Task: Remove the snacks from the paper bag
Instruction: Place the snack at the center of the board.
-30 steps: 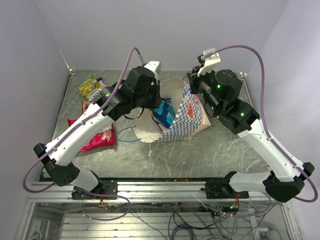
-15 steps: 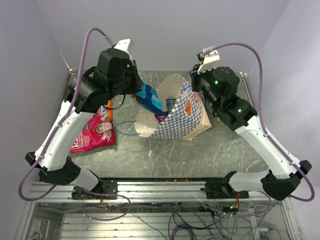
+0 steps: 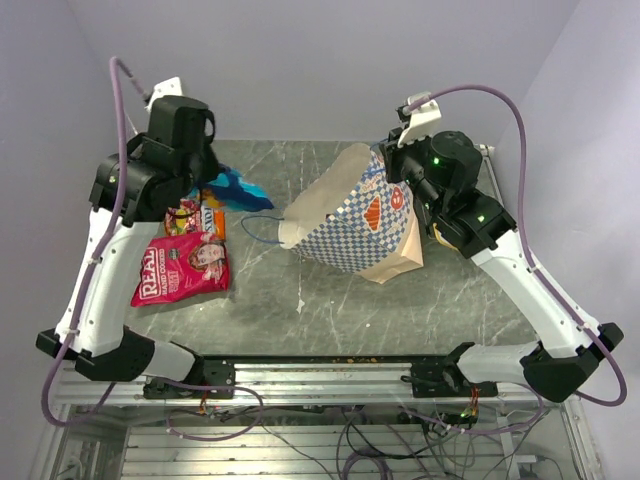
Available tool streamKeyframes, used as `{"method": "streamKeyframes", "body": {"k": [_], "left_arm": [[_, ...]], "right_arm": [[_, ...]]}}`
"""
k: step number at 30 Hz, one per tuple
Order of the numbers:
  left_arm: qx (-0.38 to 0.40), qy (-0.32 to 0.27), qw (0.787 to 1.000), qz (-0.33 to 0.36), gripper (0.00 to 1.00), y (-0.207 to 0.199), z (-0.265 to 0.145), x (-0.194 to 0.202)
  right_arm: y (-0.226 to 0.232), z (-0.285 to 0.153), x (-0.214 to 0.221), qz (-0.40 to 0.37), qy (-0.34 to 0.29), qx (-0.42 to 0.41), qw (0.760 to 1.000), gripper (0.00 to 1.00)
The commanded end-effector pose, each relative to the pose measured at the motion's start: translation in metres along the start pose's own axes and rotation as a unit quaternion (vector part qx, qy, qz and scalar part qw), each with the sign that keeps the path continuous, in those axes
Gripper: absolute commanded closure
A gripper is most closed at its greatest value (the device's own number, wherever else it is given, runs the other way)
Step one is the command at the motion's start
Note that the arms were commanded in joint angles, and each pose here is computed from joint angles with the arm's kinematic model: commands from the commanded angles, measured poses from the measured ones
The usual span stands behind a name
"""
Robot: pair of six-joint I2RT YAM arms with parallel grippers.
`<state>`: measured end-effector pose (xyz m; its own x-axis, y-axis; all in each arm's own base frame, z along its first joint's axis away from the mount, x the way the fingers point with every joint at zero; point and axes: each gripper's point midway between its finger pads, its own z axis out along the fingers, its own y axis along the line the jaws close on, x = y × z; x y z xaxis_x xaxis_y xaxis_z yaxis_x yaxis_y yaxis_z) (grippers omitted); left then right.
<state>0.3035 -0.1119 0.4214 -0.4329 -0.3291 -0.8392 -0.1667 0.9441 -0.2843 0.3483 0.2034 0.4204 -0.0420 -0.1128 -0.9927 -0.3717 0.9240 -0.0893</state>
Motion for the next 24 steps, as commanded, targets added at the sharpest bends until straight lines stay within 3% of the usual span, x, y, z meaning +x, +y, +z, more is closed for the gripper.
{"method": "streamKeyframes", "body": {"k": [1,9,24], "left_arm": [[-0.027,-0.028,0.995,-0.087,0.93,0.043,0.022,-0.020],[-0.059,0.008,0.977,-0.202,0.93,0.119,0.081,0.007],[-0.139,-0.005,0.953,-0.267,0.93,0.191,0.119,0.045]], "right_arm": [[-0.002,-0.008,-0.006,0.003,-0.016,-0.009,1.000,1.00],[0.002,-0.004,-0.010,0.010,-0.021,-0.020,1.000,1.00],[0.015,-0.001,-0.005,0.022,-0.014,-0.045,0.999,1.00]]}}
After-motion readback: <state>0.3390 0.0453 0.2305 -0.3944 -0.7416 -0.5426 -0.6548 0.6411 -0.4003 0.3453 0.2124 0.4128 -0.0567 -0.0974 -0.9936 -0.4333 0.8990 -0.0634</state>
